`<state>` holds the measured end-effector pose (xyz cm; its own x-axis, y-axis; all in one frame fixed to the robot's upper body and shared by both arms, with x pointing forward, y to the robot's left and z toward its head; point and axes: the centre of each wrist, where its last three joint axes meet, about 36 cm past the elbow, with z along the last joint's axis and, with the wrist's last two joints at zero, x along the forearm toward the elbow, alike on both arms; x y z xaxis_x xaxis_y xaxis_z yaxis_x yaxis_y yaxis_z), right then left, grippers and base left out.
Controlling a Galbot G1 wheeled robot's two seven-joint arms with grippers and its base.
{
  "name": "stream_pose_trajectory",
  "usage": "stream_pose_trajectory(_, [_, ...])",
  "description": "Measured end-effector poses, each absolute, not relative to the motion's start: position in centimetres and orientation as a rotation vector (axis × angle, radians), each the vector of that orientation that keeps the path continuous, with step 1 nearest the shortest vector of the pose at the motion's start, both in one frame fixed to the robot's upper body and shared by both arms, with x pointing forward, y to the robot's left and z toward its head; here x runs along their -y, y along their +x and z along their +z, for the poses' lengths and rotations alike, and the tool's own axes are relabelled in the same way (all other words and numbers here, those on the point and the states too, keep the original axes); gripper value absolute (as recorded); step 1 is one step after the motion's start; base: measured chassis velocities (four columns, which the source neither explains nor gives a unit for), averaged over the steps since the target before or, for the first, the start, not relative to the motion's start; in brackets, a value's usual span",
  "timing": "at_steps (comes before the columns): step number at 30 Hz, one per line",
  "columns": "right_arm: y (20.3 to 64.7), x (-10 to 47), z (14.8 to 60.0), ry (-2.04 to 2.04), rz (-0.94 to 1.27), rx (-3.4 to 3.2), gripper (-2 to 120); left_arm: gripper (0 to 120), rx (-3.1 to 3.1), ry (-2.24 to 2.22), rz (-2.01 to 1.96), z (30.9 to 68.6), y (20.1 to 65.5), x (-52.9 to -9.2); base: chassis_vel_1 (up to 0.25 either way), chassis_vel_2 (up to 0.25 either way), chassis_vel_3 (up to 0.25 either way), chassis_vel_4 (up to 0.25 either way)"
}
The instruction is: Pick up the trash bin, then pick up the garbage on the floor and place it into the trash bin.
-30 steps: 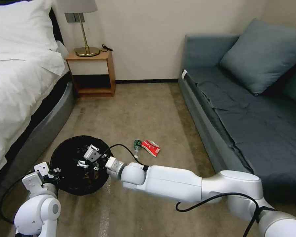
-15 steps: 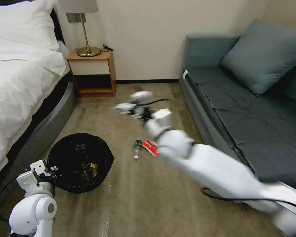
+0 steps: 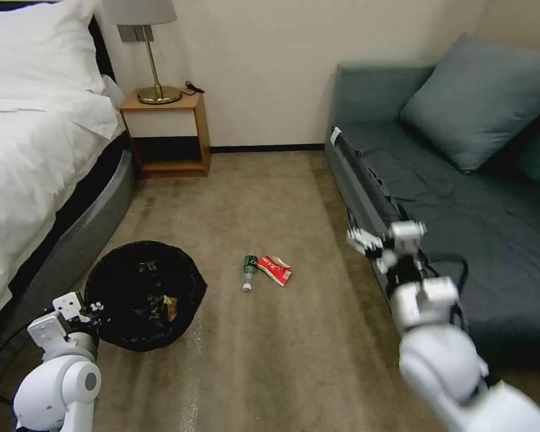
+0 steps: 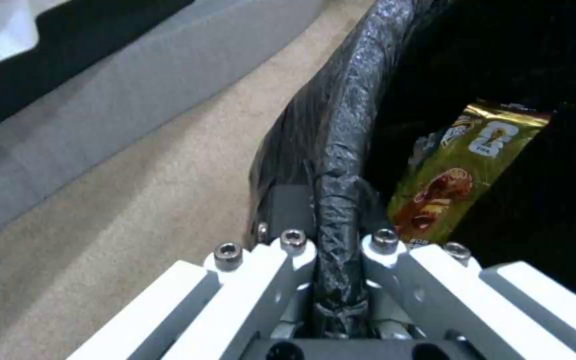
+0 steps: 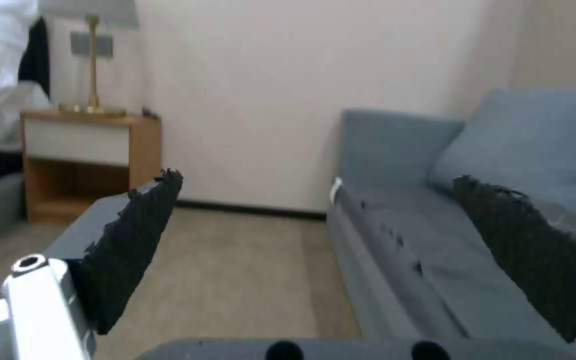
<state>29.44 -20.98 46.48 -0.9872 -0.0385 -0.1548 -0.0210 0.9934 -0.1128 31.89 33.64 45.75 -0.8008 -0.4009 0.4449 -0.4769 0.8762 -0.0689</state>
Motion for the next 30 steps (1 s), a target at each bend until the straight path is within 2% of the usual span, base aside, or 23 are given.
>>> stream_pose_trajectory(3, [27.3, 19.1, 44.9, -0.029, -0.093, -2.997, 100, 2, 2.625, 0.644, 0.245, 45.8, 31.8, -33.7, 0.0, 0.0, 0.0, 0.0])
stream_pose_trajectory(10, [26.7, 17.4, 43.1, -0.075, -0.029, -2.971, 100, 2, 2.631, 0.637, 0.247, 45.8, 31.8, -33.7, 0.0, 0.0, 0.0, 0.0])
stream_pose_trajectory(23, [27.3, 17.5, 41.8, -0.113, -0.043, -2.947, 100, 2, 2.636, 0.635, 0.247, 46.0, 31.7, -33.5, -0.003, 0.004, 0.004, -0.003])
stream_pose_trajectory(30, [27.6, 17.5, 41.6, -0.125, -0.047, -2.944, 100, 2, 2.639, 0.644, 0.244, 46.1, 31.6, -33.7, -0.114, 0.112, 0.11, -0.104])
